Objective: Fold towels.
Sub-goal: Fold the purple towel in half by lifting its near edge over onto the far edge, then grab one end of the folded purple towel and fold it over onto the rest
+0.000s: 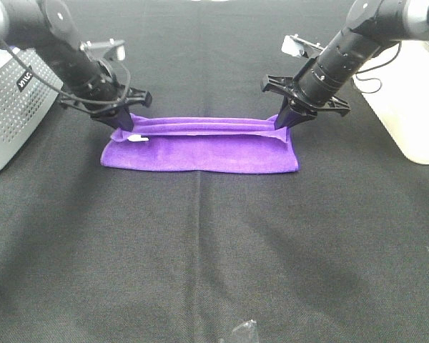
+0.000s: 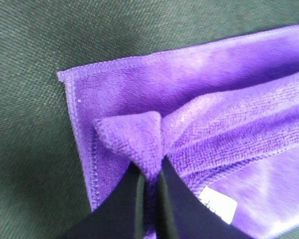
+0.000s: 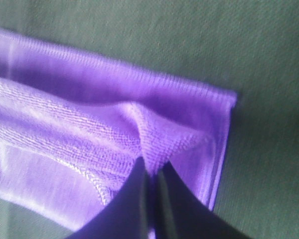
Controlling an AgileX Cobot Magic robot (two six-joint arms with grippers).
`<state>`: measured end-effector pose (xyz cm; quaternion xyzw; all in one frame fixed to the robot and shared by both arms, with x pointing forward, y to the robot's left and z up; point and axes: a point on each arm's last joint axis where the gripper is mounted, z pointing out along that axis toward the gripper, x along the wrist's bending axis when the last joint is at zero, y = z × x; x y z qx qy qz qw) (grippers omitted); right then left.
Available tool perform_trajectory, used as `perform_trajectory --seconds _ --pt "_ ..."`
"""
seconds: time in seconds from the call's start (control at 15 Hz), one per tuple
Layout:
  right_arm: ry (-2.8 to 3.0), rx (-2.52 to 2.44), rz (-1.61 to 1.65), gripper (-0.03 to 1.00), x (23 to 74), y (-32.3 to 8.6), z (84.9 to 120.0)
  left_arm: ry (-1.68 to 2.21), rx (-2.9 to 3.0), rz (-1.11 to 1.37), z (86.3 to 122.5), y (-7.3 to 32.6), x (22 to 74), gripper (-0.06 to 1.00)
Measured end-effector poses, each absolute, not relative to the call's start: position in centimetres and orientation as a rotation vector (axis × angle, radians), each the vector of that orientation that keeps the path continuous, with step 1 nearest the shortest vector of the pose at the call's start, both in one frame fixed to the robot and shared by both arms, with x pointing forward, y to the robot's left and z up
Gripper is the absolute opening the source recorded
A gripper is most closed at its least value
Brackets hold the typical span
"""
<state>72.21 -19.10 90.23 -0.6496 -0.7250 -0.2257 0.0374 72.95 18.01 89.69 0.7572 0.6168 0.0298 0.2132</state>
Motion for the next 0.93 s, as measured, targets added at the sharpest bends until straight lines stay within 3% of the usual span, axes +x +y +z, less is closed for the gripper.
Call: perform_trajectory --seconds 0.4,0.67,0.73,0.8,0.87,0.93 --pt "-2.232 -2.004 -0.642 0.00 72.4 -19.2 87.8 1.717 2.066 0.097 88.8 17.9 73.3 0.04" --pt "-2.246 -2.000 -0.631 0.05 72.4 -19.3 87.8 1.724 2.074 0.090 88.2 17.9 73.3 0.15" --pt "-2.284 -1.991 -0.594 0.20 72.3 -19.5 87.7 1.719 2.098 0.120 88.1 18.4 73.4 0.33" --pt "-2.284 -1.991 -0.594 0.20 72.3 -19.5 87.7 1.719 2.098 0.120 88.1 18.4 73.4 0.33" --pt "-2.302 -1.992 -0.579 0.28 72.3 -19.7 87.6 1.716 2.106 0.127 88.1 18.4 73.4 0.40" --pt "-2.309 -2.022 -0.546 0.45 72.3 -20.0 87.6 1.737 2.092 0.124 88.1 18.8 73.5 0.57"
